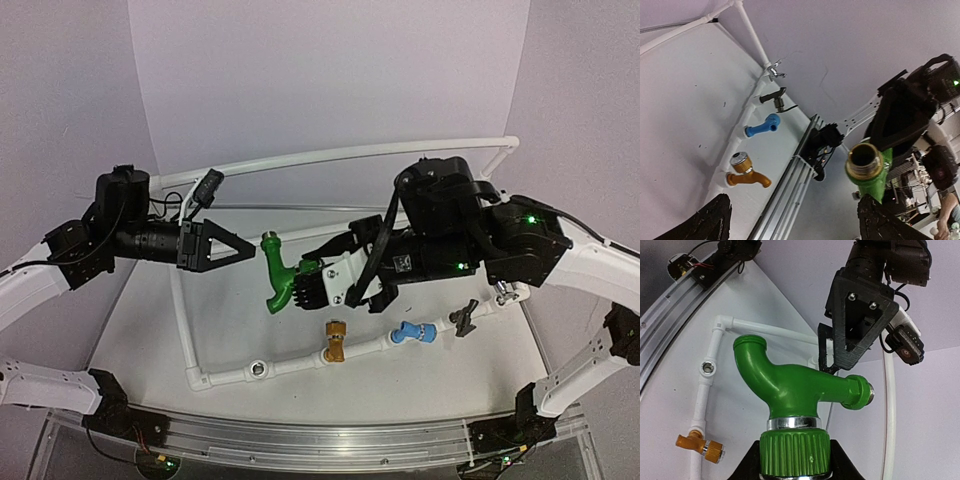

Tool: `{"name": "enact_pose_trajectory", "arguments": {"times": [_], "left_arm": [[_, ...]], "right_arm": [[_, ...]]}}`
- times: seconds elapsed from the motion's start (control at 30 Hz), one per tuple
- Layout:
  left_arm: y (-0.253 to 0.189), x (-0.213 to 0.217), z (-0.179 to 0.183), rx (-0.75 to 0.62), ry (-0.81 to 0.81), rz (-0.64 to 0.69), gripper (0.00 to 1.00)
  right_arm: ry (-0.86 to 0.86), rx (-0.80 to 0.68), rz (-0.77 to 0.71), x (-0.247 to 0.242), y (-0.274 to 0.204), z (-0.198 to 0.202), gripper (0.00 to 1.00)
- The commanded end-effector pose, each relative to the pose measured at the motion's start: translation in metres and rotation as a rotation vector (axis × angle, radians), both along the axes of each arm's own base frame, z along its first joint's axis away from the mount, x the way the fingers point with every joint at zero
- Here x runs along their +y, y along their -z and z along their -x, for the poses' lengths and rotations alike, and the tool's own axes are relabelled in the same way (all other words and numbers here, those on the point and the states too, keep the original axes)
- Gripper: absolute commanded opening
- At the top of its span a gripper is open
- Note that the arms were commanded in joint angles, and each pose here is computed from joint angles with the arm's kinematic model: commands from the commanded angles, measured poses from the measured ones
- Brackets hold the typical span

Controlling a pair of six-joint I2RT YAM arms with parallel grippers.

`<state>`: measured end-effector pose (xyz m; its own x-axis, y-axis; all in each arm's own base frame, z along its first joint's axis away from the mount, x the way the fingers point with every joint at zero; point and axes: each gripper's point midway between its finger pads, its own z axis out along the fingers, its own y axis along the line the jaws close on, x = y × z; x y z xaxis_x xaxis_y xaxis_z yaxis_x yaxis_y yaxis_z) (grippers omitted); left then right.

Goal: Install the water faucets

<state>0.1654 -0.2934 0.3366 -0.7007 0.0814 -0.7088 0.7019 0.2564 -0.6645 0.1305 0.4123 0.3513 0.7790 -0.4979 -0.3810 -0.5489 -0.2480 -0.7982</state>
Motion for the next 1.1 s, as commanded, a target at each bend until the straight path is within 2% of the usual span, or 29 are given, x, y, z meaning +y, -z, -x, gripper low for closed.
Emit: {"name": "enact_pose_trajectory", "arguments": {"times": [0.0,0.27,0.6,0.83,1.0,1.07], "left_arm": [[-0.053,0.0,0.023,0.032,0.081,0.223,0.91],[-0.056,-0.008,0.027,0.111,0.118,0.249,0.91],[-0.063,-0.028,0.037,0.122,0.189,0.269,0.8],[-0.067,-0.035,0.051,0.106,0.247,0.288,0.53],[-0.071,-0.035,0.054,0.104,0.259,0.308,0.4],[-0.072,-0.035,0.054,0.106,0.26,0.316,0.3]], "right_arm": [[0.023,-0.114,-0.092,0.006,-0.029,-0.008,0.0],[-0.015,-0.149,-0.098,0.011,-0.031,0.0,0.0],[-0.056,-0.171,-0.08,0.022,-0.026,0.007,0.0],[-0.056,-0.167,-0.071,0.024,-0.022,0.007,0.0],[-0.058,-0.17,-0.067,0.023,-0.021,0.007,0.0],[-0.056,-0.17,-0.067,0.023,-0.021,0.007,0.0]]}}
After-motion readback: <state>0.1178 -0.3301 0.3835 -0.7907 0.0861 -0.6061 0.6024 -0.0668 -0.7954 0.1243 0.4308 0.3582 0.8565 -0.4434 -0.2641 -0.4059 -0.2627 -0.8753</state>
